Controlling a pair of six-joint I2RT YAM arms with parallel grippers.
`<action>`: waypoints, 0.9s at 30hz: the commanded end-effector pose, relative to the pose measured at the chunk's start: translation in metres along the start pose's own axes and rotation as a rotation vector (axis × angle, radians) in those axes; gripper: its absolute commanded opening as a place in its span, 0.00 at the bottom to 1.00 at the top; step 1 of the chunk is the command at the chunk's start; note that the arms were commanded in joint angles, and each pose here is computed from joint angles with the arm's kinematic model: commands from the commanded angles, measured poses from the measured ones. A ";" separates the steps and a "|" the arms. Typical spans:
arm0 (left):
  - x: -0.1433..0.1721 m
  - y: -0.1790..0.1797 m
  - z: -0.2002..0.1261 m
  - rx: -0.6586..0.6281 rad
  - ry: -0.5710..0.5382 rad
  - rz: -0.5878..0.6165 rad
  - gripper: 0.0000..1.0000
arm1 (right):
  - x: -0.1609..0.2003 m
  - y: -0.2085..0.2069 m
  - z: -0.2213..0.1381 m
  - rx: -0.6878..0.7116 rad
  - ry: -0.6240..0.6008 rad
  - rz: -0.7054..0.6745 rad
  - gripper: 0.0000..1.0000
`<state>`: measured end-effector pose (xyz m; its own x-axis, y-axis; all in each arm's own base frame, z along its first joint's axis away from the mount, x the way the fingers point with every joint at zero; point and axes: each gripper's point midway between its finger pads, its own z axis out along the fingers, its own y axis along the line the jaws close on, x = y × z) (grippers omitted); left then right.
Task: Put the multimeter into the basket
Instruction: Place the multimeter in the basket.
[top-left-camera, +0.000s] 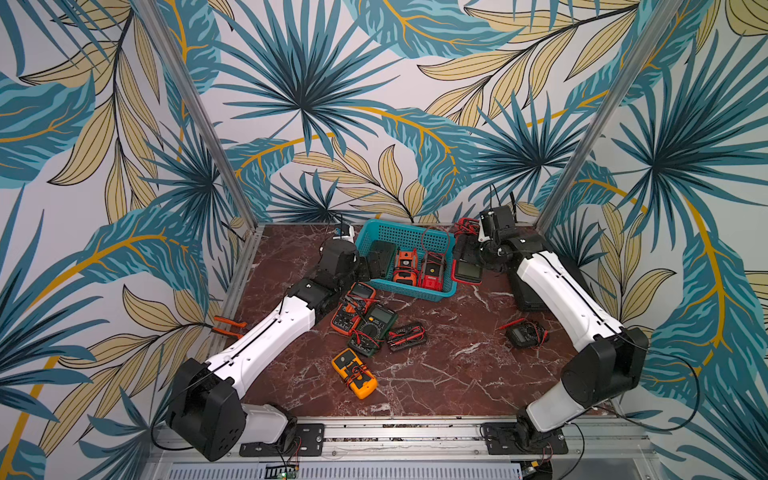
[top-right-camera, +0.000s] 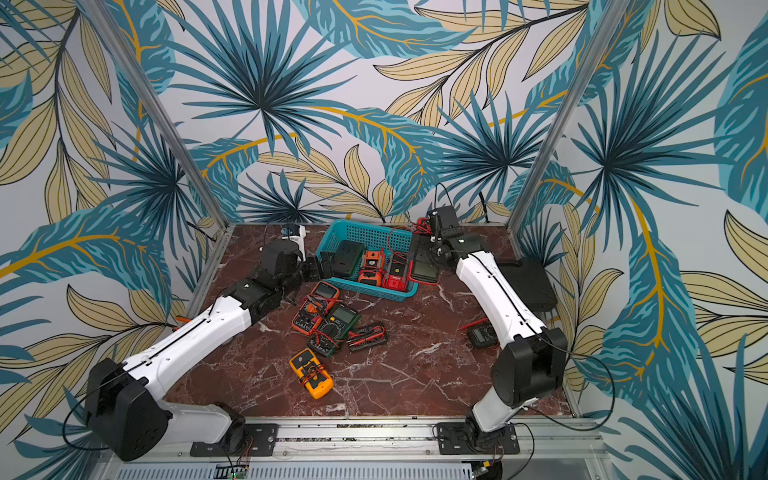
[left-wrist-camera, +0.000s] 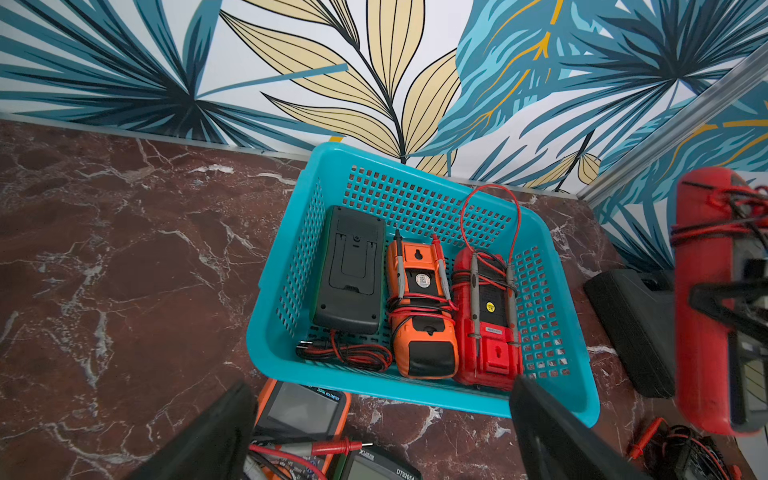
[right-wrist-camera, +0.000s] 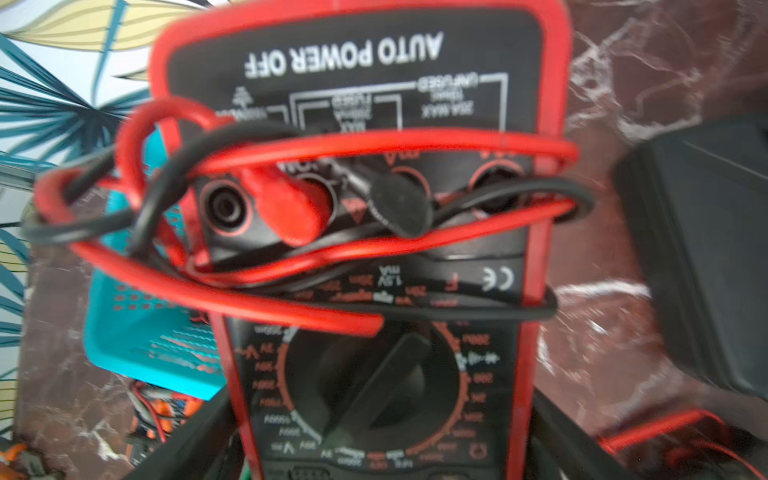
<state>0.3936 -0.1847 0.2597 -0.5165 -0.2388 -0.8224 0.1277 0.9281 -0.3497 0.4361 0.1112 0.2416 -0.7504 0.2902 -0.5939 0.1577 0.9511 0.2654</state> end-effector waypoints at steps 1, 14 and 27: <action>0.004 0.002 0.003 0.007 -0.002 -0.007 1.00 | -0.011 0.019 0.016 0.006 -0.014 0.016 0.23; 0.021 -0.002 0.011 0.047 0.044 -0.016 1.00 | -0.004 0.047 0.094 0.075 0.077 0.038 0.23; 0.023 0.000 0.012 0.042 0.047 -0.016 1.00 | 0.027 0.032 0.138 0.154 0.164 0.056 0.35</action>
<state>0.3905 -0.1949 0.2452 -0.5525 -0.2335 -0.8002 0.1626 0.9113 -0.3782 0.5022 0.1623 0.1232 -0.8524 0.3135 -0.4184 0.2701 0.9493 0.1611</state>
